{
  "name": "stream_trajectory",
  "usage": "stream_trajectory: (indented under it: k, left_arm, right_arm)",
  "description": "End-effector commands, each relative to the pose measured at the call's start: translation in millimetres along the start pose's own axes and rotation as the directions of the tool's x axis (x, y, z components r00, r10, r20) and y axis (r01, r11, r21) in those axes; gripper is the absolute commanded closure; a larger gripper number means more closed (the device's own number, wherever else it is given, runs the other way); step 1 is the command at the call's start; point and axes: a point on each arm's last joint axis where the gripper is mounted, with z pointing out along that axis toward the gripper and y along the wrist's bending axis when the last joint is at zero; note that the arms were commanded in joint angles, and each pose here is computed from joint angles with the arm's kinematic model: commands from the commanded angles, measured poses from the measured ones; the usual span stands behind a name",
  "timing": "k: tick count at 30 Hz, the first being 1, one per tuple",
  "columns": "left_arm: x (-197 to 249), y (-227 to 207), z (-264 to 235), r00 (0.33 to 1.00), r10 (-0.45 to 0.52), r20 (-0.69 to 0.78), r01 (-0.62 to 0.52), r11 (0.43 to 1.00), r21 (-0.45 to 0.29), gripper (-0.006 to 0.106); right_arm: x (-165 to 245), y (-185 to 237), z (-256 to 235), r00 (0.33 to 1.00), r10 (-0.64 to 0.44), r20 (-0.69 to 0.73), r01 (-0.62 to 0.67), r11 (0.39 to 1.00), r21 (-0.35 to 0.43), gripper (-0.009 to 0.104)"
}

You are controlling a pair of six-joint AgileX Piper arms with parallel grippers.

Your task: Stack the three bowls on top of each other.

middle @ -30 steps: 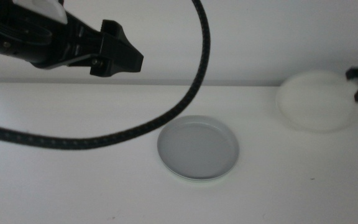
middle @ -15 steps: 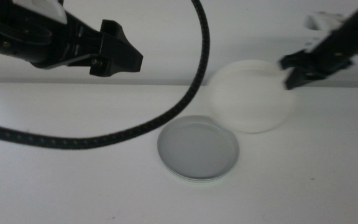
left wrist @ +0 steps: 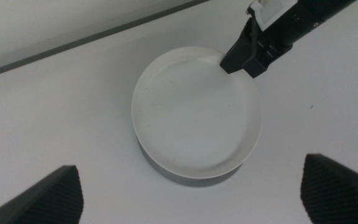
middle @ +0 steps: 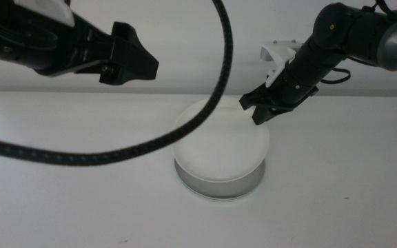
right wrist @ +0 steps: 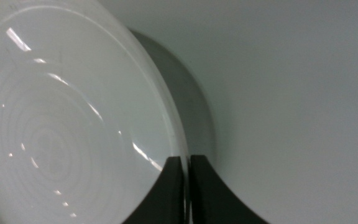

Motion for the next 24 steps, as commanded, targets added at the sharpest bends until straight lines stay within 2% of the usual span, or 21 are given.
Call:
stream_trajectory:
  k: [1, 19, 24]
  left_arm:
    - [-0.8, 1.0, -0.2, 1.0, -0.012, 0.012, 0.012, 1.0, -0.002, 0.007]
    - [-0.8, 1.0, -0.2, 1.0, -0.012, 0.012, 0.012, 1.0, -0.002, 0.007]
    - [-0.8, 1.0, -0.2, 1.0, -0.012, 0.012, 0.012, 1.0, -0.002, 0.007]
  right_arm:
    - [-0.4, -1.4, -0.3, 1.0, -0.005, 0.006, 0.005, 1.0, 0.025, 0.097]
    - [5.4, 2.6, 41.4, 0.996, -0.005, -0.089, 0.005, 1.0, 0.007, 0.097]
    - [5.4, 1.6, 46.8, 0.996, -0.005, -0.088, 0.006, 1.0, 0.011, 0.092]
